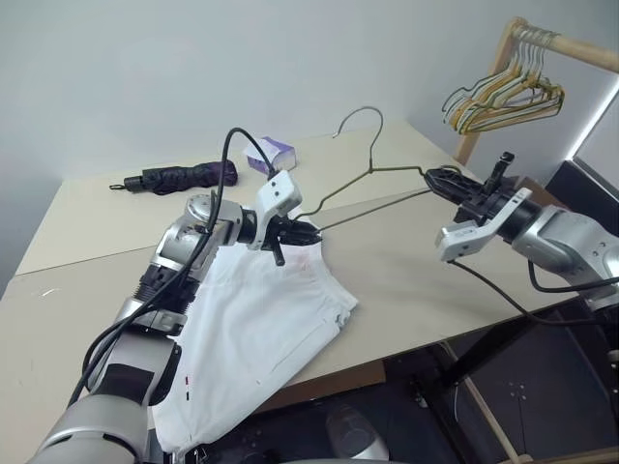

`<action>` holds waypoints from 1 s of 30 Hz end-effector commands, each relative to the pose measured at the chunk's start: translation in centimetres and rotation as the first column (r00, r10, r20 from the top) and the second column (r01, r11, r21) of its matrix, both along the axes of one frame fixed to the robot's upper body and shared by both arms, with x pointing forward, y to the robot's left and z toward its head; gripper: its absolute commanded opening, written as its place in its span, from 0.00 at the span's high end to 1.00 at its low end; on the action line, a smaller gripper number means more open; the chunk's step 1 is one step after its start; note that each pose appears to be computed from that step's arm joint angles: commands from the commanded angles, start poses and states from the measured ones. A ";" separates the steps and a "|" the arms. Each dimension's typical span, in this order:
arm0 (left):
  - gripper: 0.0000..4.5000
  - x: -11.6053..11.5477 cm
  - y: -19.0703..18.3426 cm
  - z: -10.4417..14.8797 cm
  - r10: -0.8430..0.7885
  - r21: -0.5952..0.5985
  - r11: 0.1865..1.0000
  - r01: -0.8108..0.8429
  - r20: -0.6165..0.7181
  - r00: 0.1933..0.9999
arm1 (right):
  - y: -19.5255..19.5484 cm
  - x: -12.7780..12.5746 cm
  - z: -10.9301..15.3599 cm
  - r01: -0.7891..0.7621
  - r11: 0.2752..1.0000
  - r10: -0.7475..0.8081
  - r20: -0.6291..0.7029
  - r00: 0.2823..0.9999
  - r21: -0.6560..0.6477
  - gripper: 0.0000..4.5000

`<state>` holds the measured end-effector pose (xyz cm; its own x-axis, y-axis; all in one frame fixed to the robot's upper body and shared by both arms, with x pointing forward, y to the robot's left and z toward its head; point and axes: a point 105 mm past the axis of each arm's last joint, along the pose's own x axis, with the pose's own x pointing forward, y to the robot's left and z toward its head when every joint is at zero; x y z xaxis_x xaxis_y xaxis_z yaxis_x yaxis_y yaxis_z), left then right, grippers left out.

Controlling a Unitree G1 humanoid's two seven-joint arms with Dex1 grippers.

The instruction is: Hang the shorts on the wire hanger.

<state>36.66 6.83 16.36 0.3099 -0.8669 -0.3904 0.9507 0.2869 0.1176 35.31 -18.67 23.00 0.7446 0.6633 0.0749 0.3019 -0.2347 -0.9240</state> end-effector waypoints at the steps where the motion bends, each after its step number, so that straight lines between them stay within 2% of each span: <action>1: 1.00 0.1 0.2 1.6 -0.004 -0.023 1.000 0.006 0.054 0.999 | 0.6 -0.4 2.3 -0.028 0.999 0.026 0.069 0.997 0.033 1.00; 5: 1.00 -0.1 0.4 1.4 -0.014 -0.006 1.000 0.015 0.056 0.998 | 0.8 -0.5 2.3 -0.039 0.999 0.037 0.062 0.997 0.038 1.00; 8: 1.00 -0.5 0.7 1.3 -0.046 0.014 0.999 0.046 0.051 0.998 | 1.2 -1.1 1.8 -0.072 0.995 0.074 -0.025 0.997 0.075 1.00; 9: 1.00 -0.6 0.8 1.3 -0.051 0.020 0.999 0.050 0.049 0.998 | 1.3 -1.3 1.5 -0.080 0.993 0.086 -0.064 0.994 0.085 0.89; 15: 1.00 -0.3 1.7 0.6 -0.016 0.071 0.997 0.012 0.046 0.999 | 1.9 -3.9 0.3 -0.108 0.978 0.162 -0.320 0.933 0.180 0.48; 17: 1.00 -0.2 2.0 0.5 0.000 0.088 0.996 -0.003 0.036 0.999 | 1.9 -4.8 0.5 -0.080 0.964 0.186 -0.430 0.883 0.252 0.32; 19: 1.00 -0.3 2.3 0.3 0.011 0.109 0.994 -0.014 0.030 0.999 | 1.8 -5.5 0.6 -0.009 0.948 0.199 -0.567 0.799 0.319 0.18; 21: 1.00 -0.5 2.7 0.0 0.003 0.135 0.991 -0.007 0.030 1.000 | 1.7 -6.6 1.4 0.109 0.901 0.271 -0.741 0.615 0.420 0.04; 22: 1.00 -0.5 2.9 0.0 0.000 0.148 0.989 -0.004 0.032 0.999 | 1.6 -6.9 1.8 0.166 0.881 0.301 -0.794 0.528 0.444 0.01; 24: 1.00 -0.8 3.1 0.0 -0.015 0.165 0.986 0.010 0.031 0.999 | 1.3 -6.9 2.4 0.269 0.858 0.324 -0.868 0.378 0.437 0.01; 26: 1.00 -1.1 3.2 0.0 -0.036 0.184 0.983 0.029 0.034 0.999 | 0.9 -6.7 2.5 0.321 0.868 0.283 -0.909 0.307 0.379 0.01; 28: 1.00 -1.5 3.4 0.0 -0.067 0.212 0.975 0.058 0.033 0.997 | 0.5 -5.7 2.3 0.384 0.868 0.216 -0.936 0.277 0.314 0.01; 30: 1.00 -1.9 3.6 -0.1 -0.098 0.238 0.967 0.089 0.029 0.995 | 0.2 -5.2 1.8 0.442 0.869 0.166 -0.972 0.168 0.225 0.01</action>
<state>35.03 10.40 15.18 0.2582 -0.7766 -0.5746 0.9660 0.1985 0.1657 29.85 -17.95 25.27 0.5080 0.6997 -0.5023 -0.8365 0.2618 -0.4813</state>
